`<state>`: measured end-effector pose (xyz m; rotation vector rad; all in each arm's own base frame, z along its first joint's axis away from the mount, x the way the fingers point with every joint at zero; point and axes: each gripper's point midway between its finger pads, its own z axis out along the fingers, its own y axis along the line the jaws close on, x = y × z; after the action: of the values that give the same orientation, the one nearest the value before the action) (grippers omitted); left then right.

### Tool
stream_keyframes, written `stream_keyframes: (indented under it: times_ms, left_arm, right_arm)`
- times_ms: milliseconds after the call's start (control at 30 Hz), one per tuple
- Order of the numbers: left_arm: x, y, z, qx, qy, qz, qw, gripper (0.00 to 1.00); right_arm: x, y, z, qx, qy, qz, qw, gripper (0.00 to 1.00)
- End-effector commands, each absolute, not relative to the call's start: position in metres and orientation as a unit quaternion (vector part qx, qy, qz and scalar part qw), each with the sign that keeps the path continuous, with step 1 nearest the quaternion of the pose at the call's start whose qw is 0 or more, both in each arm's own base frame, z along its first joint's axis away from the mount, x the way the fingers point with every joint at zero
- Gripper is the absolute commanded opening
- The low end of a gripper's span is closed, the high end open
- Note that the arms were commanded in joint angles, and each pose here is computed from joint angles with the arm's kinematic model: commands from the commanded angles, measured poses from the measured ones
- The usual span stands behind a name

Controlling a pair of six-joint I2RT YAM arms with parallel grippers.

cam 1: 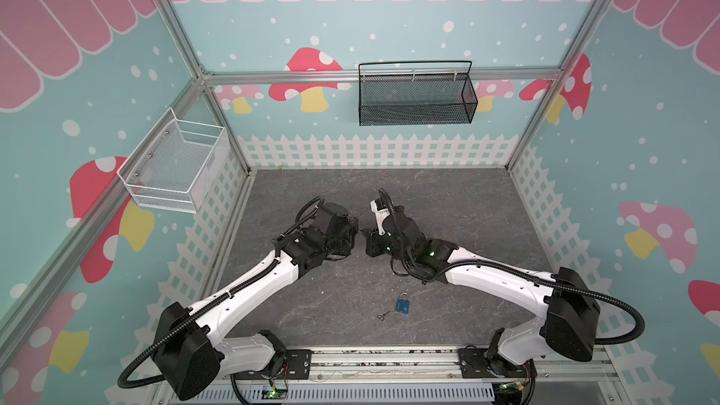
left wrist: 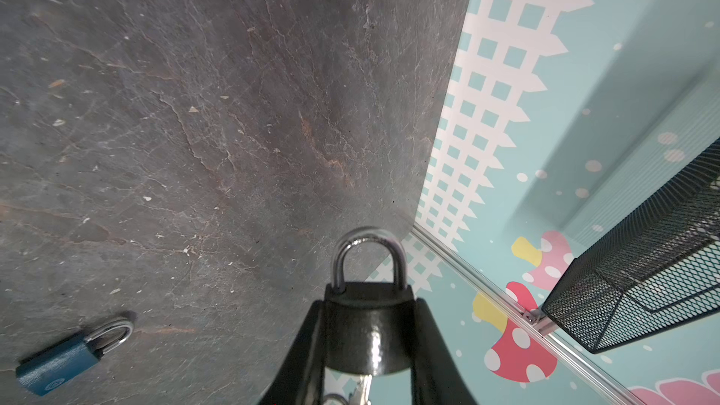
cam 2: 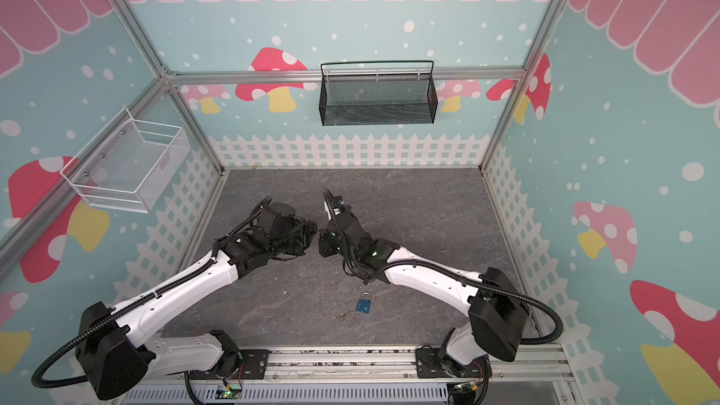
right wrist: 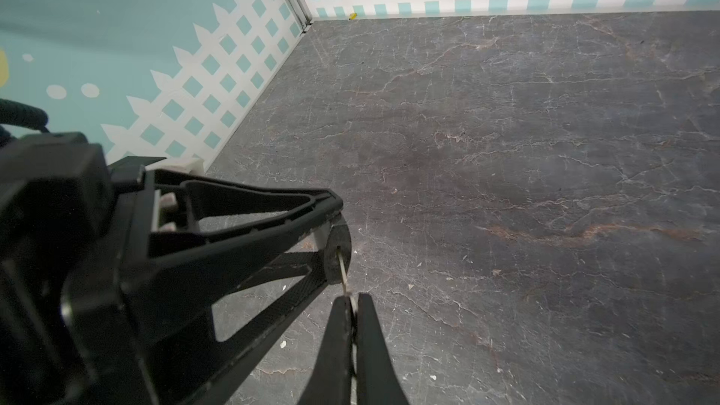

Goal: Unlock with the key
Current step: 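Open the right gripper and draw it back from the key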

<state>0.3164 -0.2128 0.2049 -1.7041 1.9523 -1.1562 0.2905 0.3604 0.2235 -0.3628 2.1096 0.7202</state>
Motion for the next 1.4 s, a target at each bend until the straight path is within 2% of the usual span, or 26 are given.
stream_keyframes:
  times_ms: [0,100,267,467,567,800,867,967,1100,1367]
  left_arm:
    - [0.298,-0.258,0.240,-0.541,0.692,-0.470,0.086,0.00]
    - [0.296,-0.258,0.239,-0.539,0.698,-0.464,0.086,0.00]
    - [0.293,-0.262,0.232,-0.535,0.709,-0.452,0.077,0.00]
    - [0.292,-0.270,0.227,-0.528,0.719,-0.447,0.072,0.00]
    - [0.289,-0.272,0.222,-0.528,0.722,-0.442,0.064,0.00]
    - [0.287,-0.270,0.223,-0.529,0.722,-0.441,0.066,0.00]
    - [0.287,-0.269,0.224,-0.530,0.720,-0.443,0.067,0.00]
    - [0.289,-0.272,0.229,-0.527,0.718,-0.450,0.067,0.00]
    - [0.290,-0.272,0.228,-0.527,0.715,-0.455,0.067,0.00]
    - [0.285,-0.267,0.217,-0.535,0.715,-0.445,0.067,0.00]
  right_arm:
    - [0.291,0.374,0.246,-0.161,0.816,0.302,0.465,0.00]
    - [0.301,0.360,0.238,-0.178,0.811,0.238,0.504,0.00]
    - [0.294,0.371,0.242,-0.226,0.782,0.251,0.524,0.00]
    - [0.275,0.401,0.254,-0.166,0.794,0.426,0.400,0.00]
    - [0.274,0.405,0.264,-0.137,0.794,0.462,0.371,0.00]
    - [0.300,0.379,0.245,-0.163,0.816,0.313,0.459,0.00]
    - [0.300,0.376,0.243,-0.166,0.816,0.306,0.461,0.00]
    - [0.289,0.387,0.248,-0.159,0.814,0.356,0.431,0.00]
    - [0.280,0.398,0.249,-0.114,0.819,0.439,0.352,0.00]
    - [0.282,0.392,0.263,-0.028,0.818,0.505,0.274,0.00]
